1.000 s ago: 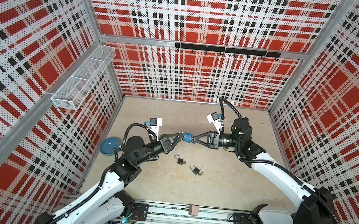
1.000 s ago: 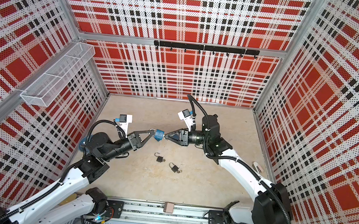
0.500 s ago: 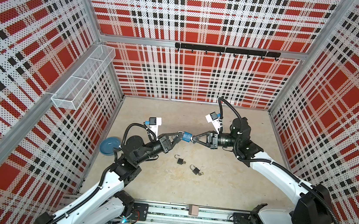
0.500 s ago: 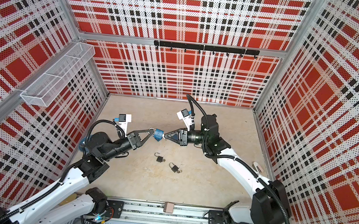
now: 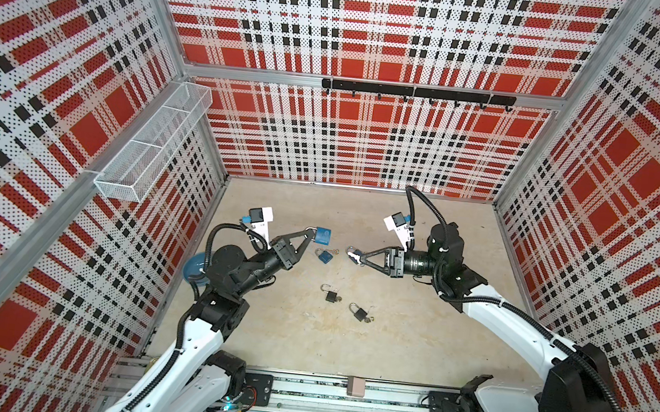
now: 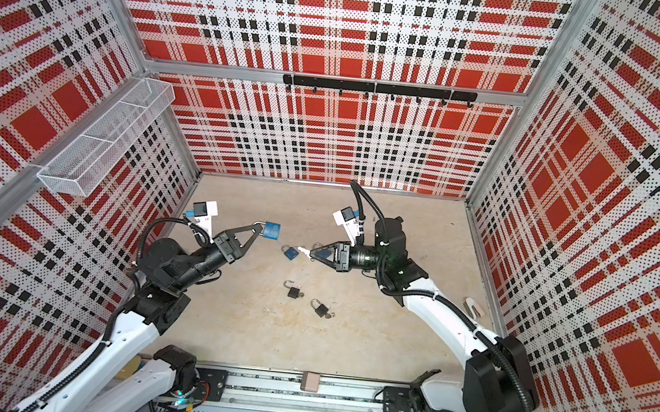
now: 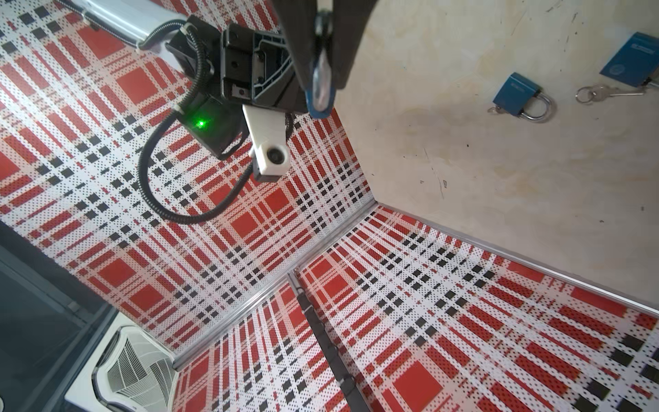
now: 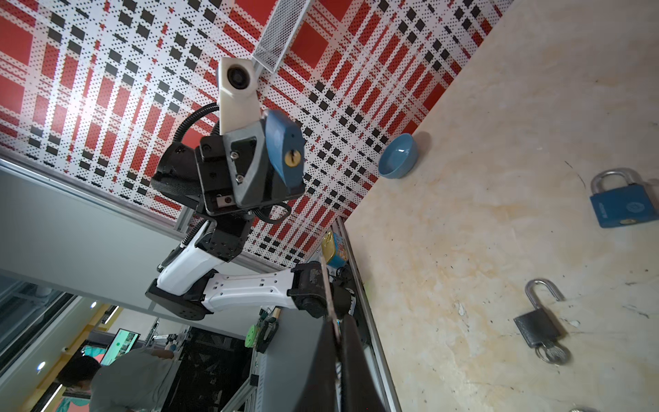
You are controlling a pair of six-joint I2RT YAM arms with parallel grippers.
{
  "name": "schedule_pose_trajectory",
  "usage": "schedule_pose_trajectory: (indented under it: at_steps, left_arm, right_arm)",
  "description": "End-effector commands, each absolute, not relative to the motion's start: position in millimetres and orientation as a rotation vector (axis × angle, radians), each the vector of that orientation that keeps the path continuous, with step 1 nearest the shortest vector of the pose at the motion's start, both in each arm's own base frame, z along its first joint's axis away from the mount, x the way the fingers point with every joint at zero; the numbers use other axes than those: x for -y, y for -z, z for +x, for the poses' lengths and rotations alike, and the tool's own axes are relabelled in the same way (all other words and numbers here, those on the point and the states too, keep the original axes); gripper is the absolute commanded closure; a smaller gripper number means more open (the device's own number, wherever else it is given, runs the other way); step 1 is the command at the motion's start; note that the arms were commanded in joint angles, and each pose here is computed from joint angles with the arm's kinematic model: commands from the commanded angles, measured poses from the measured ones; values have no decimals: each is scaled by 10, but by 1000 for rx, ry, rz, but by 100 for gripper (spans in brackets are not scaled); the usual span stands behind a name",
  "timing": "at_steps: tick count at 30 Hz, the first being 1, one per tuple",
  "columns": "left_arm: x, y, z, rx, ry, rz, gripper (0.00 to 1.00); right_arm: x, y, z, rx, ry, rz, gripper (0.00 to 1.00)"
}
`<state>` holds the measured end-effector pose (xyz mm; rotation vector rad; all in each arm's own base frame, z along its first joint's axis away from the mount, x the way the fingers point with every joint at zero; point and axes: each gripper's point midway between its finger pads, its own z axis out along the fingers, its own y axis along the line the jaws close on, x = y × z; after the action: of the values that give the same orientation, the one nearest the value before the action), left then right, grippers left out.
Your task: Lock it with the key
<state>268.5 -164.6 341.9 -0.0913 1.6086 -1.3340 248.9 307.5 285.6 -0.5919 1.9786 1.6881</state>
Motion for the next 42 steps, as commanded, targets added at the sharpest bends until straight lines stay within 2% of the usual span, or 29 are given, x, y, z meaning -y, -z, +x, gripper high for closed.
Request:
schedule_pose_trajectory:
  at_steps: [1,6,12,20,32,42]
  left_arm:
    - [1619,-3652,2625,-1538,1364,-50,100]
    - [1778,-3249,2779,-1674,1370,-51,100]
    - [2355,-2760,2865,-1894,1287,87,100]
    - [3109,-2105,3187,-2149,1223,227,100]
    - [3938,-1259,3632,-2413,1200,323,100]
    - [4176,-775,3814,-2561,1043,371,100]
  right_arm:
    - [-2945,-2902,2516,-1954,-1614,-569,100]
    - [-2590,-2718,2740,-2017,-1457,-388,100]
    - [-2030,-2570,2912,-2075,-1212,-189,100]
    - [-1404,-2481,3016,-2070,-1118,42,100]
    - [-1376,-2447,3065,-2084,-1081,13,100]
    - [-1385,-2441,3115,-2093,-1065,-18,100]
